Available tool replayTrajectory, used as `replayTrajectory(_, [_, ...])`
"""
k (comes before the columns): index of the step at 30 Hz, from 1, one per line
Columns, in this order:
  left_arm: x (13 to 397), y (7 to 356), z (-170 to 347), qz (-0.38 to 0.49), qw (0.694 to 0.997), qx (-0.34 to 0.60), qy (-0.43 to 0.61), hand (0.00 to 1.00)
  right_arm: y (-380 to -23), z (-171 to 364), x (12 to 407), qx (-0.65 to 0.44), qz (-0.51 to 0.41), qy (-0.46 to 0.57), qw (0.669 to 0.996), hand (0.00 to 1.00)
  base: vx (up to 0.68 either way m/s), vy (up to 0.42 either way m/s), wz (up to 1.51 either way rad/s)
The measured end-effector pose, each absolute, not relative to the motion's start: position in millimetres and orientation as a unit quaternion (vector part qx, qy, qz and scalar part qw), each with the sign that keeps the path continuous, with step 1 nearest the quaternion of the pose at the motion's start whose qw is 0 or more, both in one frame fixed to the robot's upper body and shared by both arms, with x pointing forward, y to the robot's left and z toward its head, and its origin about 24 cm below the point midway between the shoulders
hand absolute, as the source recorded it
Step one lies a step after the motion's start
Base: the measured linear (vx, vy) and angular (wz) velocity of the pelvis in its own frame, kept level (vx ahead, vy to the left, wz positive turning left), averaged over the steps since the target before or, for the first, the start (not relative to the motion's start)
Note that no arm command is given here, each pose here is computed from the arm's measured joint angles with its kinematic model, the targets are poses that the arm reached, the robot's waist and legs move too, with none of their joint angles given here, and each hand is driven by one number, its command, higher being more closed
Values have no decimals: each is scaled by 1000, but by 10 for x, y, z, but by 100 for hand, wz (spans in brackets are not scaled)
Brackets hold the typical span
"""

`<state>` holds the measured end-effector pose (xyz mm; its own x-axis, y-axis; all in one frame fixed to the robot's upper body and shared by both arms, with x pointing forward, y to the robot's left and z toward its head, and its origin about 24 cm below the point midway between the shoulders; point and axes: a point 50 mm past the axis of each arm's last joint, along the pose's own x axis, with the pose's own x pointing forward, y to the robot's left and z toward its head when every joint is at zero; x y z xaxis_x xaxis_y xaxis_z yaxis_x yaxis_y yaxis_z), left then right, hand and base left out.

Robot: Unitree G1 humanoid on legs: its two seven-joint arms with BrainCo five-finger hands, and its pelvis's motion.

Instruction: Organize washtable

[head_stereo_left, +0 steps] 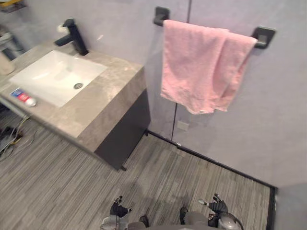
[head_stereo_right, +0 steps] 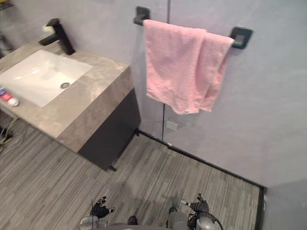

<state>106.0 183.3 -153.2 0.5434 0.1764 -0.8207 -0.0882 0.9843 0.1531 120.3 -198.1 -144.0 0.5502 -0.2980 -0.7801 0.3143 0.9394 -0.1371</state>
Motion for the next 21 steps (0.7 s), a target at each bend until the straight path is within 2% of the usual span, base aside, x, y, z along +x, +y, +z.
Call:
replayTrajectory(5, [1171, 1768, -1481, 84, 889, 27, 449, 0, -2011, -1442, 1180, 9, -181, 443, 878, 0, -79, -23, 158])
replayTrajectory(9, [1176, 1699, -1475, 92, 891, -1, 445, 0, -2178, -1407, 1218, -15, -186, 441, 878, 0, 26, 156, 177])
replayTrajectory(12, [1100, 1867, -1483, 106, 885, 14, 453, 0, -2107, -1338, 1459, -12, -174, 417, 892, 0, -28, 210, 68])
replayTrajectory(15, [1079, 1912, -1486, 116, 883, 10, 455, 0, -2070, -1350, 1449, -13, -169, 421, 891, 0, 0, 204, 90])
replayTrajectory(21, [1035, 1920, -1511, 123, 878, 3, 463, 0, -2021, -1367, 1431, -23, -154, 426, 891, 0, 29, 137, 23])
